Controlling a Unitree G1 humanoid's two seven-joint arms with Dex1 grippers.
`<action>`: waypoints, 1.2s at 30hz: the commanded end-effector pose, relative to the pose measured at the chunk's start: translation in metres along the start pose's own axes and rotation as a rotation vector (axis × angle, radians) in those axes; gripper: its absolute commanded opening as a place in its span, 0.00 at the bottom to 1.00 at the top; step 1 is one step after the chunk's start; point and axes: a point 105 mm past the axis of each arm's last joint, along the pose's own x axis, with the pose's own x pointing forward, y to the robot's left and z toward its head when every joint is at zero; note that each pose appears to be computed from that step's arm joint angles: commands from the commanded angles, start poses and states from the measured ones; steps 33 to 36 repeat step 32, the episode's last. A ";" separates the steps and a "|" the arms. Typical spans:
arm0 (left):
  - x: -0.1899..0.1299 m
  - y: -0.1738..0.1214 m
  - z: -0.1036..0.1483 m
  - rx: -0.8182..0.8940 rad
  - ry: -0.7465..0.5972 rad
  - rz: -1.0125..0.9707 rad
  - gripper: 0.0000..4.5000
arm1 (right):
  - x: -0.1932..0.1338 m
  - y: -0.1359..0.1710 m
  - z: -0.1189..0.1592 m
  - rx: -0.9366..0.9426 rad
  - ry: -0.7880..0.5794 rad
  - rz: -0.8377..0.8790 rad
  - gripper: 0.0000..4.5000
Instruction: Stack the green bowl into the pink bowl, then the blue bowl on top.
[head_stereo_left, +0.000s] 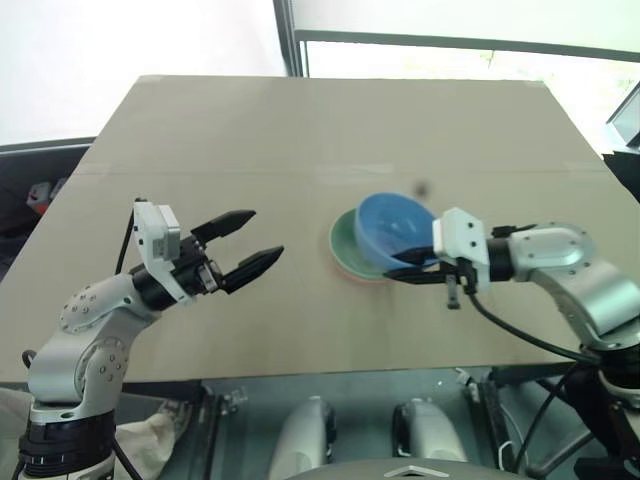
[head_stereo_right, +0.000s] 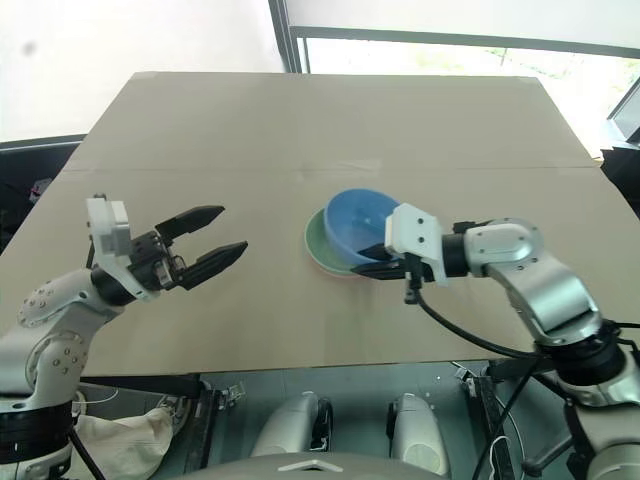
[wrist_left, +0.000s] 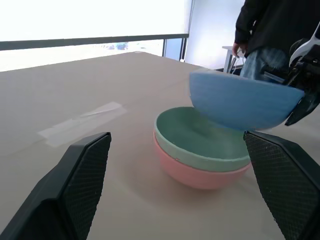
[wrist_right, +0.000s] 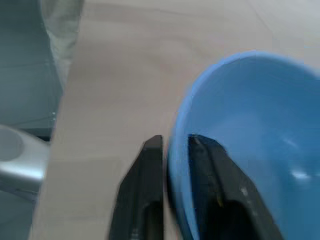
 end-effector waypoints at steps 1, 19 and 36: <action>-0.002 0.001 0.009 0.035 0.002 -0.018 1.00 | 0.003 -0.014 0.015 -0.071 -0.028 -0.062 0.53; -0.048 -0.008 0.008 0.103 0.115 0.100 1.00 | -0.089 -0.014 0.013 0.217 -0.128 -0.328 0.99; -0.043 -0.005 0.013 0.071 0.141 0.090 1.00 | -0.158 -0.023 -0.047 0.246 0.026 -0.559 0.99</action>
